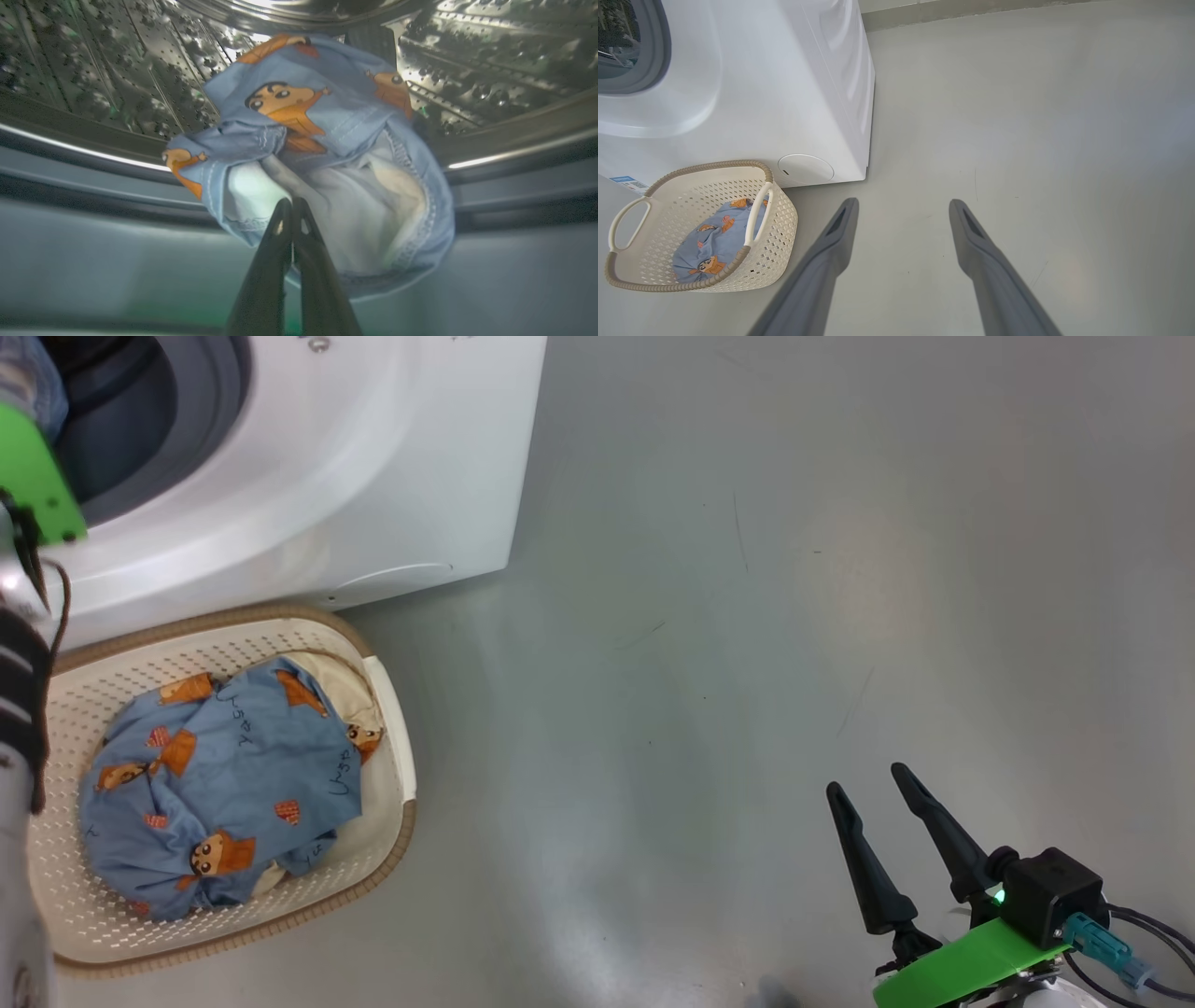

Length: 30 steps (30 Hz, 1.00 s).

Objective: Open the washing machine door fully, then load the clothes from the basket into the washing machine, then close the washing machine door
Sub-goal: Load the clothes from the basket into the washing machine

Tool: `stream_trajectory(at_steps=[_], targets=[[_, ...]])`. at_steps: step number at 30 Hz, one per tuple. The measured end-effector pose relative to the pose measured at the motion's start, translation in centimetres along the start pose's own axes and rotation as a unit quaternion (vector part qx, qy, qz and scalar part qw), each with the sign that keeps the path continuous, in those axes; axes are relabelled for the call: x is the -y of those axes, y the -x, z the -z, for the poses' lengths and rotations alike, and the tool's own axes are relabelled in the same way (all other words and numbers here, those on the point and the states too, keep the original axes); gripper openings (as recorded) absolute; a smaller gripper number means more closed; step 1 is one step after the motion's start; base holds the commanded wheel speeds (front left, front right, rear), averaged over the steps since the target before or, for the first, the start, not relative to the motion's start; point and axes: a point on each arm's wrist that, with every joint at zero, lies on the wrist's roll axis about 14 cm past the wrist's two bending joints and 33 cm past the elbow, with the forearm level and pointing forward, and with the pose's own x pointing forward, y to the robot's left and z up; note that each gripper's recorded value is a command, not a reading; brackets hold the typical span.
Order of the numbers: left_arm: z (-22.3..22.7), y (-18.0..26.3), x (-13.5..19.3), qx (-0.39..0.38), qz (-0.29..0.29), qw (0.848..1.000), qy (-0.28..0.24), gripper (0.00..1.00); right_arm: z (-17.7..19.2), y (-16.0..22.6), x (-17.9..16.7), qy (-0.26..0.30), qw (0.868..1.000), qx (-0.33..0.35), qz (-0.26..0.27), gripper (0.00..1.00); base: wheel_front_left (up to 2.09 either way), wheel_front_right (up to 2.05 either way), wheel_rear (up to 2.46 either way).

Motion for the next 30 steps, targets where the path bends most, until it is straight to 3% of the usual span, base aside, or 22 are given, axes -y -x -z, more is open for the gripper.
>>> stream_trajectory(at_steps=[16, 30], targets=[[-5.9, 0.3, 0.9, 0.155, 0.012, 0.987, 0.037, 0.0, 0.4, 1.8, 1.0, 0.006, 1.0, -0.011, 0.016, 1.0, 0.0, 0.0, 0.0], [-7.1, -2.0, 1.5, 0.199, 0.013, 0.978, 0.058, 0.0, 2.1, 2.5, 2.1, 0.002, 0.998, -0.041, 0.043, 1.0, 0.0, 0.0, 0.0]])
